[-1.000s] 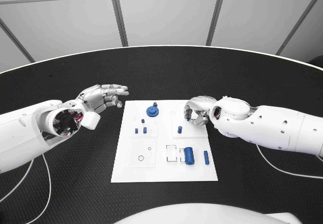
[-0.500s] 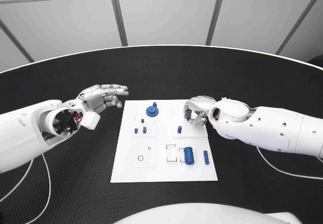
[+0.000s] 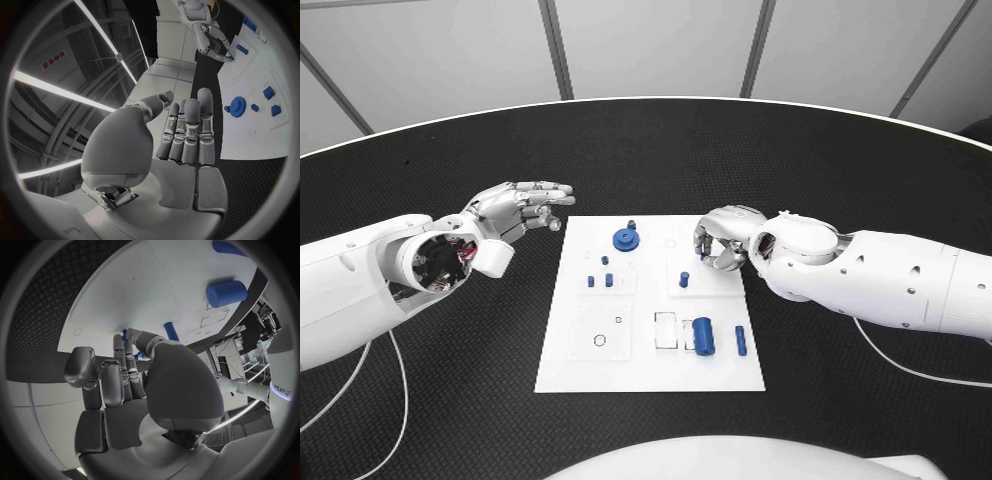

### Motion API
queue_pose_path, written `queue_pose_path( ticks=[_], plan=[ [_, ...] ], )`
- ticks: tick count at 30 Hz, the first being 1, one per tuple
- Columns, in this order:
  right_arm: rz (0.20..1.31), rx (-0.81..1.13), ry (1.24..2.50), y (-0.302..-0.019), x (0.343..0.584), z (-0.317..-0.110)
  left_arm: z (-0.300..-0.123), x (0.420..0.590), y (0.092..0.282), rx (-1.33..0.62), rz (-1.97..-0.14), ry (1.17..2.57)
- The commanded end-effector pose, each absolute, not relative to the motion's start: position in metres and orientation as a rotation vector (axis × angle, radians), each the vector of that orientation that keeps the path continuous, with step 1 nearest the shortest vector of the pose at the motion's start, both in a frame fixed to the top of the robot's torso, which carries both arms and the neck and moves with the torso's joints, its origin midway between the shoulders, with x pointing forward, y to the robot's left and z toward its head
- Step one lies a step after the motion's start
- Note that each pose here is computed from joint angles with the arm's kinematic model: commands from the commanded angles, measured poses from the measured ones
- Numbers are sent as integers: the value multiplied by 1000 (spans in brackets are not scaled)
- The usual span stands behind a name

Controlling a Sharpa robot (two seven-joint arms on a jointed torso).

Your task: Assemble the parts on the task board

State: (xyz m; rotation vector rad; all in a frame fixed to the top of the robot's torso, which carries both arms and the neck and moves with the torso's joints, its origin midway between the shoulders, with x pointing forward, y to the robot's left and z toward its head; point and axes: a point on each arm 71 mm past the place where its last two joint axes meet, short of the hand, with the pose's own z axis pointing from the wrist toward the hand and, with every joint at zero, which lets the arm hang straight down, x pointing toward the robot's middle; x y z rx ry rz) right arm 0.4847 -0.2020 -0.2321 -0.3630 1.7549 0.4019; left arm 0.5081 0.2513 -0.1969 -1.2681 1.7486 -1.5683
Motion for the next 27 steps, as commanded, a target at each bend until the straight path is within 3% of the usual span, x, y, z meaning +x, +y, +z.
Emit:
queue_pose_path(
  ticks=[1, 16, 27],
  plan=[
    [404, -359, 1749, -203, 483, -231, -197, 508, 252, -1269, -1567, 1748],
    [445, -344, 1710, -207, 465, -219, -198, 510, 255, -1273, -1558, 1744],
    [603, -377, 1609, -169, 435, -182, -198, 512, 252, -1269, -1564, 1749]
  ],
)
